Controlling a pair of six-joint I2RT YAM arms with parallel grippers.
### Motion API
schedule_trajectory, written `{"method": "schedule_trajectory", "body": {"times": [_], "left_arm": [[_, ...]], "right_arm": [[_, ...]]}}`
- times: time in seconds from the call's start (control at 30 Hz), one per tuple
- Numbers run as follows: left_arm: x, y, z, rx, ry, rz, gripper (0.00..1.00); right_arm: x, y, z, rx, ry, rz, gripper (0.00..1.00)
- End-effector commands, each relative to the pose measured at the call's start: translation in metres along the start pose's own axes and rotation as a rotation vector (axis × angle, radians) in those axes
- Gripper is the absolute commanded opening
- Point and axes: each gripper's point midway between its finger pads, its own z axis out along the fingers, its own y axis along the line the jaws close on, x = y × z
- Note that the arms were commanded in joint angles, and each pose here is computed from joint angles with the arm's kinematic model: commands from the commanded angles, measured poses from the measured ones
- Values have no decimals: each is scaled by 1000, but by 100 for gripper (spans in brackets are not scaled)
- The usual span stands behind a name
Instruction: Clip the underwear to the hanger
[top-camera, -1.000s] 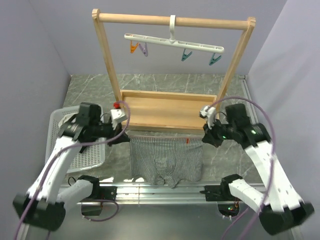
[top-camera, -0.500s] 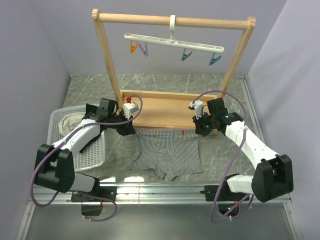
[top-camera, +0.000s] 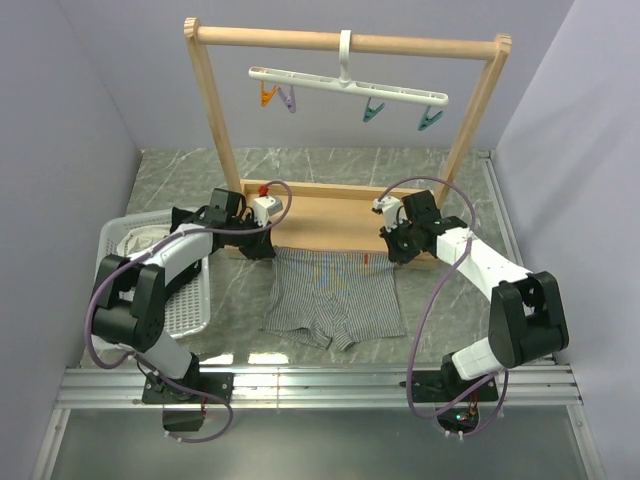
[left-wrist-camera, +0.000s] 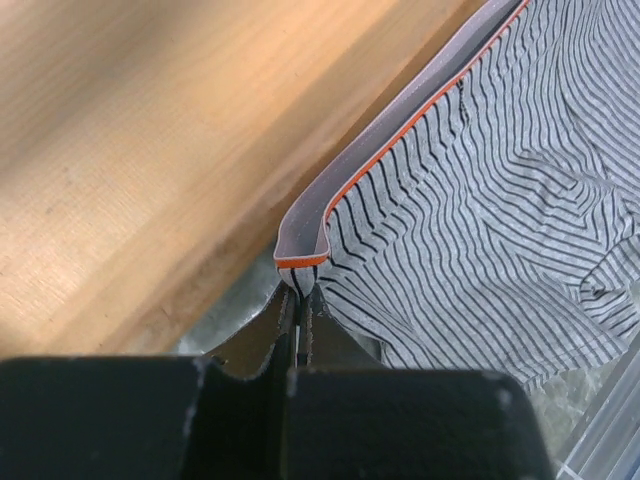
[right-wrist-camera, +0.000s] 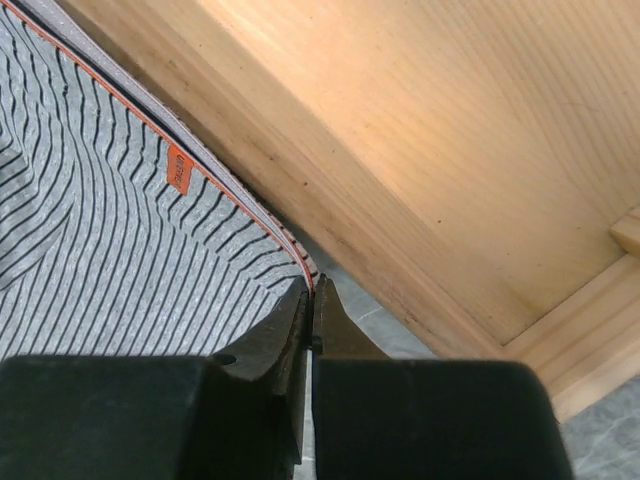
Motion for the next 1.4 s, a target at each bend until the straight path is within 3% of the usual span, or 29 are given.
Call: {"method": "schedule_trajectory", "body": {"times": [0.0, 0.13, 0.2, 0.3, 0.43, 0.47, 0.57, 0.63, 0.73, 0.83, 0.87, 0.93, 1.0, 1.07, 1.23, 1.37], "left_arm": [[-30, 12, -3, -49, -65, 31, 1], [-37, 18, -2, -71, -74, 30, 2], [-35, 23, 2, -84, -61, 15, 9], [-37, 28, 4, -101, -51, 3, 21], [-45, 27, -4, -114, -62, 15, 36], [-49, 25, -9, -118, -74, 24, 41], [-55, 16, -25, -119, -83, 52, 43], [-54, 7, -36, -108, -80, 71, 43], [-63, -14, -67, -99, -148, 159, 45], [-78, -44, -106, -88, -285, 247, 58], [-92, -57, -127, -104, -366, 290, 68], [-96, -68, -139, -101, -424, 282, 78], [-103, -82, -149, -70, -482, 288, 82], [-92, -87, -139, -9, -445, 282, 77], [-32, -75, -82, 6, -174, 286, 70], [4, -59, -40, -16, -4, 308, 64]], "right_arm": [[-30, -18, -11, 86, -82, -12, 0], [-37, -28, -13, 125, -89, -7, 0], [-42, -31, -14, 135, -97, -8, 0], [-42, -36, -8, 143, -64, 7, 10], [-44, -40, -13, 172, -54, 29, 40], [-45, -41, -15, 176, -61, 29, 43], [-51, -39, -30, 184, -84, 30, 52], [-57, -39, -45, 199, -109, 14, 53], [-67, -31, -76, 190, -179, -8, 53], [-86, -11, -113, 136, -315, -38, 57], [-94, -5, -122, 123, -360, -48, 59], [-107, 6, -141, 87, -444, -44, 65], [-103, 18, -139, 32, -414, -21, 64], [-79, 39, -115, -71, -242, -26, 55], [2, 71, -57, -167, 99, -152, 51], [29, 75, -25, -124, 195, -225, 49]]}}
